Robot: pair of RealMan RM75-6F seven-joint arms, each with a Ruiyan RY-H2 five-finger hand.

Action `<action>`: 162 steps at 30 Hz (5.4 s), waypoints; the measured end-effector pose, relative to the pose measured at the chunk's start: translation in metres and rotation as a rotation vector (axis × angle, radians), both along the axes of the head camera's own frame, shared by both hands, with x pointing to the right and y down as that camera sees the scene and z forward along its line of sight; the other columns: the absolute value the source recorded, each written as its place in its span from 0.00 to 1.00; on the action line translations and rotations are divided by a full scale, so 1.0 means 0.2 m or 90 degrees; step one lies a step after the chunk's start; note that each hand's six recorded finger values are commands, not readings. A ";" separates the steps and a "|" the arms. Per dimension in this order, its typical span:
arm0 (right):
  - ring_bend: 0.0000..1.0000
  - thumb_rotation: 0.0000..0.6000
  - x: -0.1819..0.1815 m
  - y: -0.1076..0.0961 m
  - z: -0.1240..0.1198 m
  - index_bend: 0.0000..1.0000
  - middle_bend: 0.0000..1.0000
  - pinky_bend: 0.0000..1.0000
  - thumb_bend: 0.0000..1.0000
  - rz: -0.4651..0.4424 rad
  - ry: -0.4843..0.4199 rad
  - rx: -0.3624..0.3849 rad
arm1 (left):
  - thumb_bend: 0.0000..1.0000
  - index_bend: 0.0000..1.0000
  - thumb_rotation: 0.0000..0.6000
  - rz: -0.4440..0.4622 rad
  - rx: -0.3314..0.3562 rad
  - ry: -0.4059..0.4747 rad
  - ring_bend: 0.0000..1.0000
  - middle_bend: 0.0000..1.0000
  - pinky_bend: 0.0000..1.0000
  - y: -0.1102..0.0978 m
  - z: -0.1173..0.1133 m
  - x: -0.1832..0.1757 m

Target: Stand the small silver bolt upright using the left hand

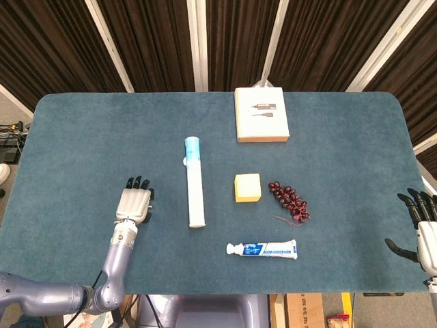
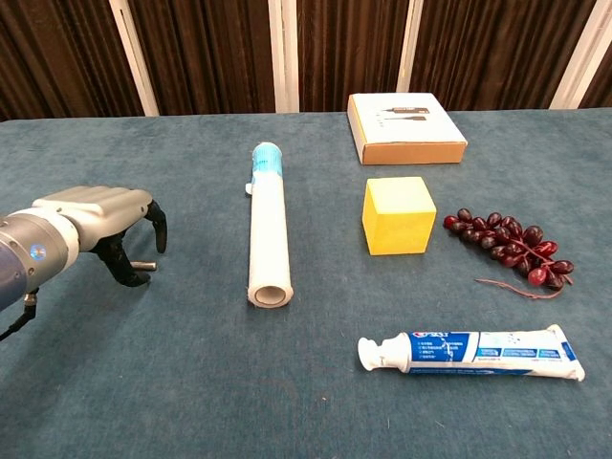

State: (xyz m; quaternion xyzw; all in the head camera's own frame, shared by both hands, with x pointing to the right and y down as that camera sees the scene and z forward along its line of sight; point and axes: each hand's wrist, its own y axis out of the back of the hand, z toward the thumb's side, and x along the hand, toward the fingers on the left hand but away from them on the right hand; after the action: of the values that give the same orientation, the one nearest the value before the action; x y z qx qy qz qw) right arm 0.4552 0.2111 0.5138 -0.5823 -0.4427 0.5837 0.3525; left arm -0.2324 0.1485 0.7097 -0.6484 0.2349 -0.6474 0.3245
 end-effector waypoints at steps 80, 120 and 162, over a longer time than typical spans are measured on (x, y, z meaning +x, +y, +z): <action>0.06 1.00 -0.01 -0.01 0.03 0.16 0.11 0.00 0.15 0.003 -0.013 -0.012 | 0.54 0.58 1.00 -0.057 0.013 0.103 0.01 0.22 0.00 -0.06 -0.06 -0.08; 0.06 1.00 -0.04 0.00 0.04 0.16 0.11 0.00 0.15 -0.005 -0.019 -0.022 | 0.56 0.61 1.00 -0.271 -0.143 0.635 0.01 0.25 0.00 0.00 0.03 -0.30; 0.06 1.00 -0.04 0.00 0.06 0.16 0.11 0.00 0.15 -0.006 -0.025 -0.027 | 0.54 0.64 1.00 -0.193 -0.089 0.612 0.01 0.26 0.00 0.10 0.15 -0.44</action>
State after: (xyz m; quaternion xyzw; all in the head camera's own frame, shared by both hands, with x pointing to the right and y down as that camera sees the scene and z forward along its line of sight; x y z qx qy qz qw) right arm 0.4471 0.2109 0.5257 -0.6029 -0.4342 0.5798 0.3343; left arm -0.3204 0.1693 0.7399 -0.8518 0.4055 -0.3297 0.0379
